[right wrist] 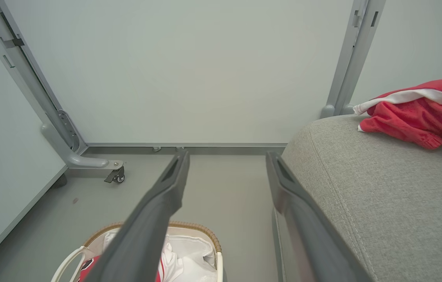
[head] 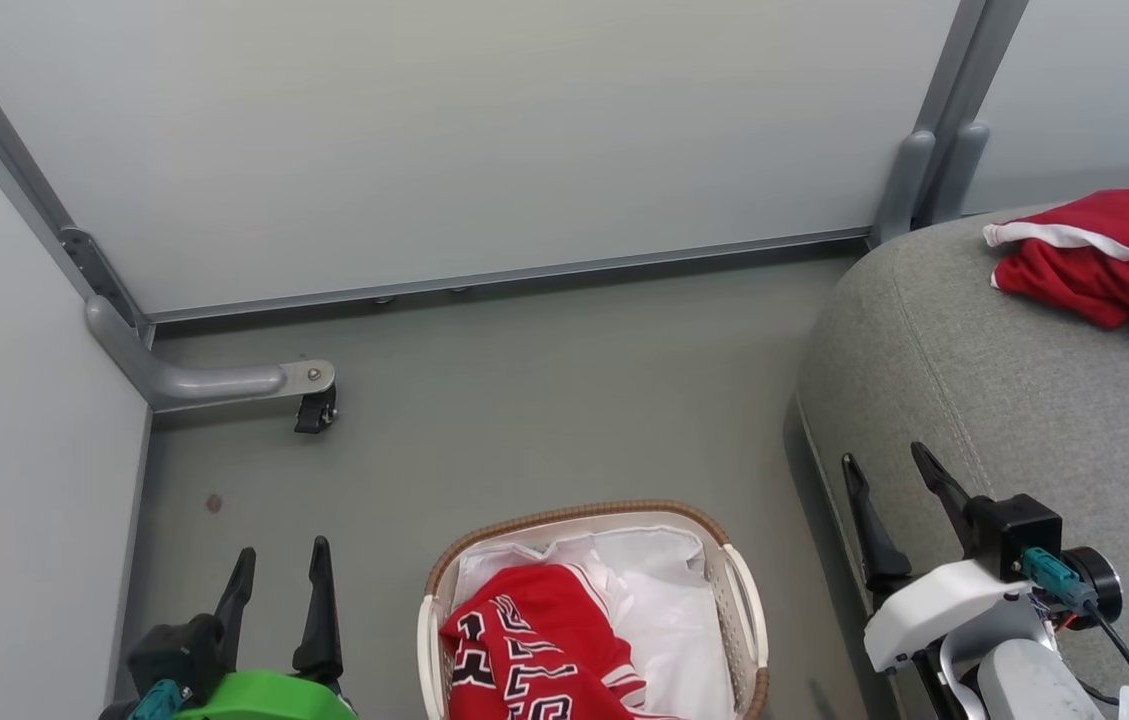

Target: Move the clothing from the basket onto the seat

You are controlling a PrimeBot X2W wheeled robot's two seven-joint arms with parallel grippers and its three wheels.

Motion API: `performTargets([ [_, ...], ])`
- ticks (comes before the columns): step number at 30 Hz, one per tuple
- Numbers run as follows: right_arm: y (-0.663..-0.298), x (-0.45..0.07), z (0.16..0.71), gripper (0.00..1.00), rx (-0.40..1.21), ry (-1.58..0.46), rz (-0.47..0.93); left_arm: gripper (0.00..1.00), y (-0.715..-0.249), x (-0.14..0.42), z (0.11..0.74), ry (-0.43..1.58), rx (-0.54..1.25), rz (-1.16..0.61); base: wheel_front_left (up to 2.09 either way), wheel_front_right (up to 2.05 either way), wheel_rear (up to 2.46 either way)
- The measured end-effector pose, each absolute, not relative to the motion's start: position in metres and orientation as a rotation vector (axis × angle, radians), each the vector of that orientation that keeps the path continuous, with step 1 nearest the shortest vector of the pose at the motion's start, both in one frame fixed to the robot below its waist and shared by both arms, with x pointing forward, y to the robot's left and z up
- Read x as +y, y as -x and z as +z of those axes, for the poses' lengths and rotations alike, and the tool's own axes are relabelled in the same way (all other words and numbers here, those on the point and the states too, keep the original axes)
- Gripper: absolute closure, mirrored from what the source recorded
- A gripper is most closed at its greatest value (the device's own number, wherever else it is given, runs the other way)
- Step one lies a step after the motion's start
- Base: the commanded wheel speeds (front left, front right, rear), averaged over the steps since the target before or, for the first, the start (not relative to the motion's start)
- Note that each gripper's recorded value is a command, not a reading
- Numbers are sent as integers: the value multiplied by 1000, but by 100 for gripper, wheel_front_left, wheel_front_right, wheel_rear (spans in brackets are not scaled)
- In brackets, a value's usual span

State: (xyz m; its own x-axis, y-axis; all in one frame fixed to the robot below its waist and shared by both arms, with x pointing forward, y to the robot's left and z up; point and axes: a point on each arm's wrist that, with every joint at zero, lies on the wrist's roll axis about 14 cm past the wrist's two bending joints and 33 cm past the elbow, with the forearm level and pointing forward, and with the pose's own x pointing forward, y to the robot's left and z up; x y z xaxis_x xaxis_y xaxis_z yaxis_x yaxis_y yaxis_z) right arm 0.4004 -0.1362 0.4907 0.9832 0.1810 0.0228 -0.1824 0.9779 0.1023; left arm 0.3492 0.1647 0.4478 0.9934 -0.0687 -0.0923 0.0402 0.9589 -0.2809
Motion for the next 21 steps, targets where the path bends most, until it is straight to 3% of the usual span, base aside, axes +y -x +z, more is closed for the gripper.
performTargets([
  [15,-424,-148,481,0,1,-96,148,0,-376,118,416,242,224,-200,0,0,0],
  [21,-442,-156,471,0,17,-83,126,0,-384,83,375,194,371,-327,0,0,0],
])
